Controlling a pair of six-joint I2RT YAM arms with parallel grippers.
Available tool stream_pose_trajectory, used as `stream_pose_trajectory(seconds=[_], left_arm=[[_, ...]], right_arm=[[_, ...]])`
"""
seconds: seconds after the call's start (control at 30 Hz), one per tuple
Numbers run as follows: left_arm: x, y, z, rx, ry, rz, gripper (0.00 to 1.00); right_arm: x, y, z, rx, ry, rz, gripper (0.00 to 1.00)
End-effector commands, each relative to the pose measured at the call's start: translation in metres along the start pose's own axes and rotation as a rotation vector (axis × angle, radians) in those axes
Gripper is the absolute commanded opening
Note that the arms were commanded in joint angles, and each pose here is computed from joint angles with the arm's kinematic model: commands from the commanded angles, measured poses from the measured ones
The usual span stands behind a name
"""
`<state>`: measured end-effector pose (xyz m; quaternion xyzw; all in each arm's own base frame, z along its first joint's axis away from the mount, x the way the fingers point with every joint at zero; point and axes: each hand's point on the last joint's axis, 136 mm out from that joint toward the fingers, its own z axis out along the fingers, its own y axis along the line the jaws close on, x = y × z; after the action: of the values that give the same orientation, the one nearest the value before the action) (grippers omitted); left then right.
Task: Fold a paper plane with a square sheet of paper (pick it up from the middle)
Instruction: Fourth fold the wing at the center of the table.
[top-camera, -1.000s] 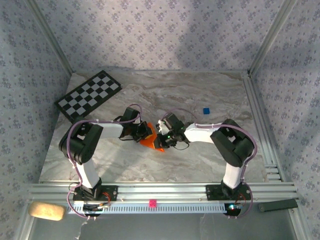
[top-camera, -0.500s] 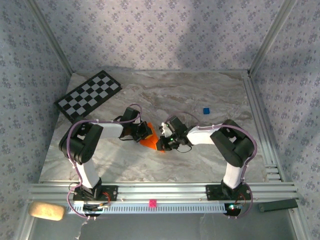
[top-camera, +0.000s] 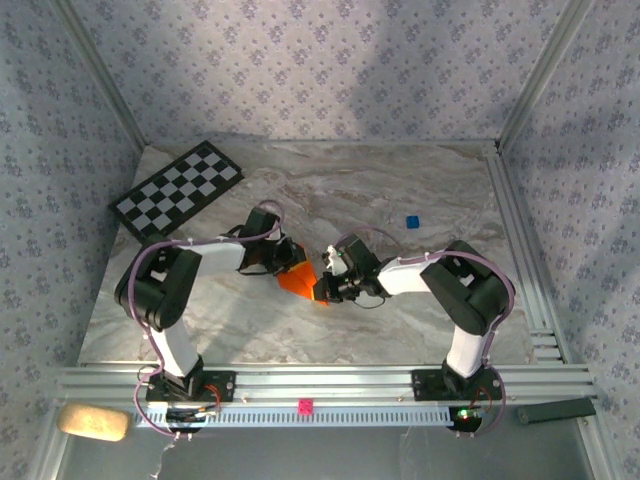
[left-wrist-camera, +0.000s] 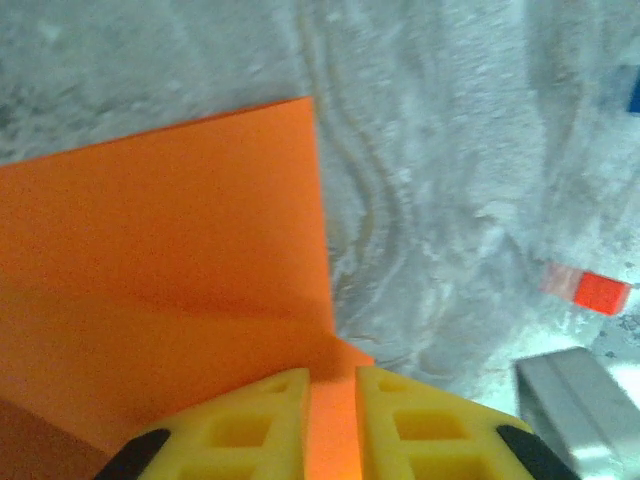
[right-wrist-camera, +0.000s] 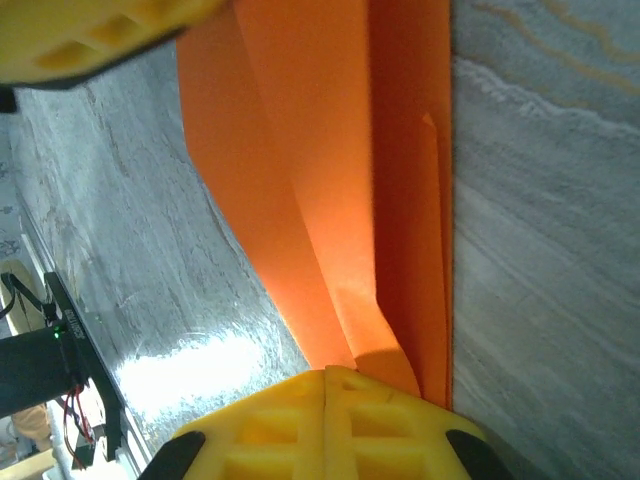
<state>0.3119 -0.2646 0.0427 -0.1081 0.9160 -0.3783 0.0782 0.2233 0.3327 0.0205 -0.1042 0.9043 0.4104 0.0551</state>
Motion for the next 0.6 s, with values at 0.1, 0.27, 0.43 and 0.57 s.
stream_pose_trajectory(seconds=[0.1, 0.27, 0.43, 0.57], left_arm=[[0.006, -0.026, -0.02, 0.048, -0.017, 0.09, 0.2], [0.03, -0.024, -0.012, 0.05, 0.036, 0.095, 0.14], [0.038, -0.012, -0.001, 0.03, 0.056, 0.06, 0.13], [0.032, -0.004, 0.006, 0.003, 0.039, 0.051, 0.13]], right_arm=[[0.032, -0.043, 0.009, 0.124, 0.087, 0.154, 0.0], [0.031, -0.043, 0.008, 0.12, 0.086, 0.167, 0.0], [0.031, -0.045, 0.008, 0.124, 0.085, 0.177, 0.0], [0.032, -0.046, 0.008, 0.127, 0.087, 0.179, 0.0]])
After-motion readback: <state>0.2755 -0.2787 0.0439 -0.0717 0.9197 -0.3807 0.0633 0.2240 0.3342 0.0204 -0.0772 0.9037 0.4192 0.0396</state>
